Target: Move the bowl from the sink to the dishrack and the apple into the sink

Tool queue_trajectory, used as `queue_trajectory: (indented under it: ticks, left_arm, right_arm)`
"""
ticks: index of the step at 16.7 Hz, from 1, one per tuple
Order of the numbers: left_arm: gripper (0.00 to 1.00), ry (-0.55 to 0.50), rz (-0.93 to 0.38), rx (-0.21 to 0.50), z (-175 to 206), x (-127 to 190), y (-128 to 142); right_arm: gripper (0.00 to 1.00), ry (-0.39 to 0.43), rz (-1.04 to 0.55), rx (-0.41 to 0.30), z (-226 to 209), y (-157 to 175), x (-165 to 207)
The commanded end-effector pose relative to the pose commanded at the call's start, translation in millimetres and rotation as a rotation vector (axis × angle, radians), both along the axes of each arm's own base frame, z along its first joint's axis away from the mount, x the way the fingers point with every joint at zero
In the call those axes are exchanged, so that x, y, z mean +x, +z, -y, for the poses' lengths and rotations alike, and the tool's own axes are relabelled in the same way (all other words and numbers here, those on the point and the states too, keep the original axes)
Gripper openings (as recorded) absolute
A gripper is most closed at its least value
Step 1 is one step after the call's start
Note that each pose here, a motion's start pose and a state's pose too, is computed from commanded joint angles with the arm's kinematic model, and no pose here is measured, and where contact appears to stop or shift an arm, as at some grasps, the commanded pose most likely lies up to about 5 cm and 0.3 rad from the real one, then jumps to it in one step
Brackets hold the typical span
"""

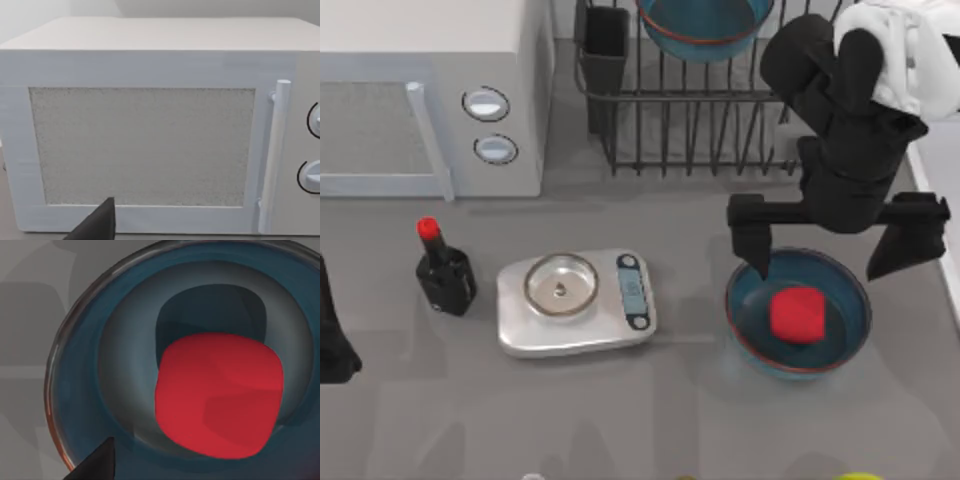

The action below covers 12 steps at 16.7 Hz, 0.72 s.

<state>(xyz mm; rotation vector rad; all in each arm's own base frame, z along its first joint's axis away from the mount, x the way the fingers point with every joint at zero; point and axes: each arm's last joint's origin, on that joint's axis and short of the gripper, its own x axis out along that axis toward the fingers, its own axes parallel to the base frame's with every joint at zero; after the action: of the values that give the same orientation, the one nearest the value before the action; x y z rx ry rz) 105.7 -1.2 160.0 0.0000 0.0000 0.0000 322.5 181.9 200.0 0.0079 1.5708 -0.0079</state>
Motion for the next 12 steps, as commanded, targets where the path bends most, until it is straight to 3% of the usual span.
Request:
queue_trajectory:
  ticks: [4, 12]
  left_arm:
    - [1.00, 0.000, 0.000, 0.000, 0.0, 0.0, 0.0]
    - [1.00, 0.000, 0.000, 0.000, 0.0, 0.0, 0.0]
  right_arm:
    - [1.00, -0.009, -0.002, -0.001, 2.0, -12.2, 2.0]
    - [1.00, 0.000, 0.003, 0.002, -0.4, -101.8, 0.9]
